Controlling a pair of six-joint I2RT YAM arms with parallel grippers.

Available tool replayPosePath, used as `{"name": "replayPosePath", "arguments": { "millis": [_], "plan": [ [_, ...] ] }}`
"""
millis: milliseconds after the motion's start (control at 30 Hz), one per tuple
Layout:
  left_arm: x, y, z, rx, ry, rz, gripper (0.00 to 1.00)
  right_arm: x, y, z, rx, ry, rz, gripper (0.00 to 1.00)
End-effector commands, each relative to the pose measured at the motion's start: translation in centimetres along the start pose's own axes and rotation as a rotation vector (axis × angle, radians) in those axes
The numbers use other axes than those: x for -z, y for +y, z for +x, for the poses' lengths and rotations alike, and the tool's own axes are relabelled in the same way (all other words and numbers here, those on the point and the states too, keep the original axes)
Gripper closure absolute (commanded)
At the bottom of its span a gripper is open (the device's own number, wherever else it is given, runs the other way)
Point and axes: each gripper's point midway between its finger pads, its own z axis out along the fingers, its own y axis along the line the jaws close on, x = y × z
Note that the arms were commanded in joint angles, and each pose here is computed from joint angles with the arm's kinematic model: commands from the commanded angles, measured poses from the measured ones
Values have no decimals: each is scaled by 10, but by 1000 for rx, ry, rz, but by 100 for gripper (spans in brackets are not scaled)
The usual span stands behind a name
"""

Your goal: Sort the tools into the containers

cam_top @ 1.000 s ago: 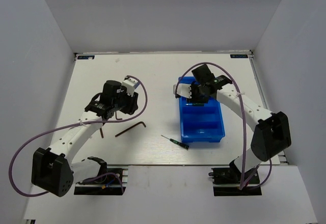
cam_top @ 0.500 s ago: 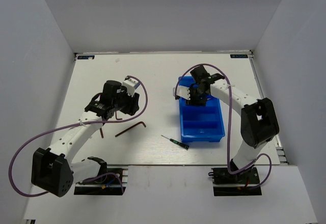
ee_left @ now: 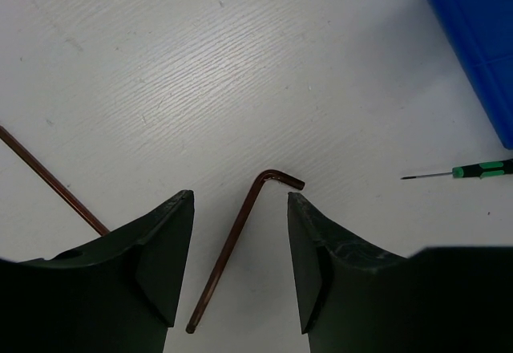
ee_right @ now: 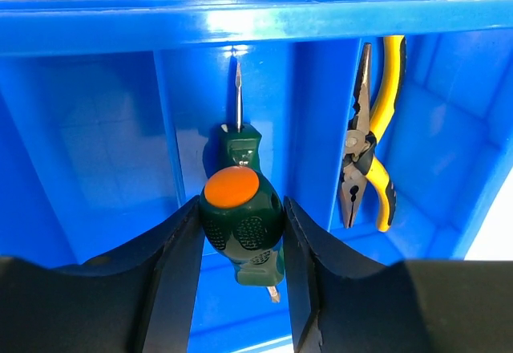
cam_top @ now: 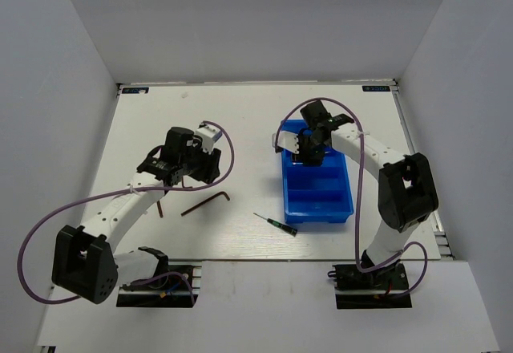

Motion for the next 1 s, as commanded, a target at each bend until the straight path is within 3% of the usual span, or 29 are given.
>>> {"name": "replayPosePath", "arguments": {
  "millis": [0, 100, 267, 333, 400, 433, 467, 500, 533, 600, 633, 667, 700, 733, 967],
  "plan": [
    [6, -6, -16, -18, -36, 27, 39, 7, -20, -8, 25, -32, 51, 60],
    [3, -5, -14, -16, -27, 27, 39, 6, -20, -8, 12, -32, 53, 38],
    [3, -6, -14, -5, -27, 28, 40, 9, -26, -8, 1, -38, 78, 36],
    [-1, 0, -9, 15, -4, -3, 62, 13, -26, -11, -4, -48, 89, 36],
    [-5, 1, 4, 36, 50, -11, 91, 20, -30, -14, -17, -64, 107, 44],
    [-5, 1, 4, 49, 60, -11, 97, 28, -30, -20, -56, -89, 119, 58],
    [-7, -2, 9, 47, 79, -4, 100, 34, -33, -25, -82, -108, 131, 85],
    [-9, -2, 15, 52, 106, -2, 100, 39, -31, -27, -166, -119, 136, 100],
    [-9, -2, 15, 52, 106, -2, 100, 58, -30, -34, -234, -153, 158, 100],
    [-13, -5, 37, 85, 202, -6, 91, 77, -16, -54, -296, -285, 118, 100],
    [-15, -6, 39, 80, 221, -9, 76, 81, -4, -55, -318, -317, 110, 76],
    [-17, -10, 45, 73, 247, 2, 70, 85, 7, -65, -361, -380, 68, 58],
    [-18, -14, 51, 79, 272, 8, 62, 99, 10, -70, -356, -417, 88, 45],
    [-22, -15, 50, 84, 288, 20, 55, 99, 22, -69, -359, -436, 89, 43],
    [-37, -8, 74, 45, 428, -60, 55, 119, 54, -63, -395, -513, 90, 43]
  ]
}}
